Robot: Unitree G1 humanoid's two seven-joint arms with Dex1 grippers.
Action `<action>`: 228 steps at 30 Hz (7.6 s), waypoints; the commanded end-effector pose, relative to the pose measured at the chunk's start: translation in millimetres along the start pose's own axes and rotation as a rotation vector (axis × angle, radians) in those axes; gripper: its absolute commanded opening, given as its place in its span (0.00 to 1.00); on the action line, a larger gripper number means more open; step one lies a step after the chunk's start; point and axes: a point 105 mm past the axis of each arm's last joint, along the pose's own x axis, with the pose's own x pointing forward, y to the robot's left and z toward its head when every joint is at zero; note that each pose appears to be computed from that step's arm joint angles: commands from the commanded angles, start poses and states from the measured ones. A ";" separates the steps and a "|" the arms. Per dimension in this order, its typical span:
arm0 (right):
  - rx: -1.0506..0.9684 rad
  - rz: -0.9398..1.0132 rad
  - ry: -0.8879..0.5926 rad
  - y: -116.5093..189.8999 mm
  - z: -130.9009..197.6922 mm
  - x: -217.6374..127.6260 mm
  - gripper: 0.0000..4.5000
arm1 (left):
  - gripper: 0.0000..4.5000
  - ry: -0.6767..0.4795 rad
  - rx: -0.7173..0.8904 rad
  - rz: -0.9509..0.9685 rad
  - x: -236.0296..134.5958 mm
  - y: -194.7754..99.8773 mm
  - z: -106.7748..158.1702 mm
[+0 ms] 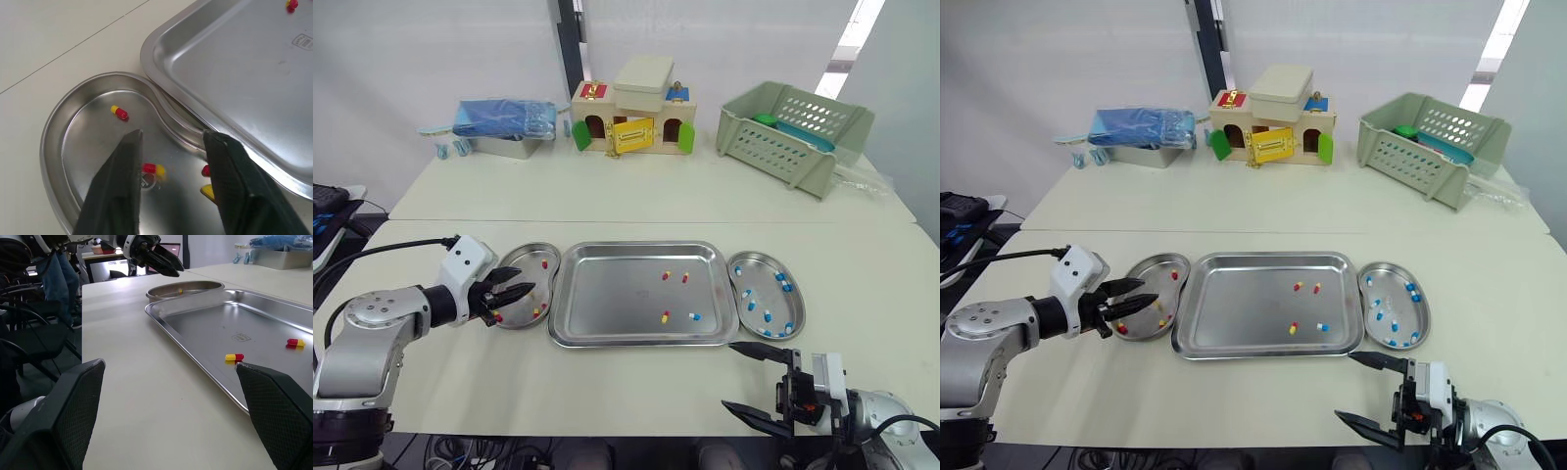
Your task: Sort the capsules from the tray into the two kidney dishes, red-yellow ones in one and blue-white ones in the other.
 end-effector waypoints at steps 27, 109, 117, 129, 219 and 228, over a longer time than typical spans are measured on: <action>0.036 -0.231 0.364 -63.9 36.9 -99.7 1.00 | 0.99 0.208 -0.091 0.345 -147.6 61.9 -54.8; 0.019 -0.286 0.054 6.3 15.2 -1.0 1.00 | 0.73 -0.142 0.568 -0.899 136.9 -152.6 67.3; 0.025 -0.288 0.056 9.2 13.8 1.1 1.00 | 0.73 -0.098 0.585 -0.915 141.8 -156.3 58.9; 0.028 -0.294 0.061 13.5 9.3 -1.6 1.00 | 0.73 -0.010 0.590 -0.912 145.2 -151.9 49.5; -0.001 0.022 0.046 -3.2 7.9 7.3 1.00 | 1.00 0.059 0.041 0.045 -11.5 -6.8 3.0; -0.014 -0.049 0.070 -26.2 25.4 -4.6 1.00 | 1.00 0.029 -0.002 0.084 -29.1 2.9 3.3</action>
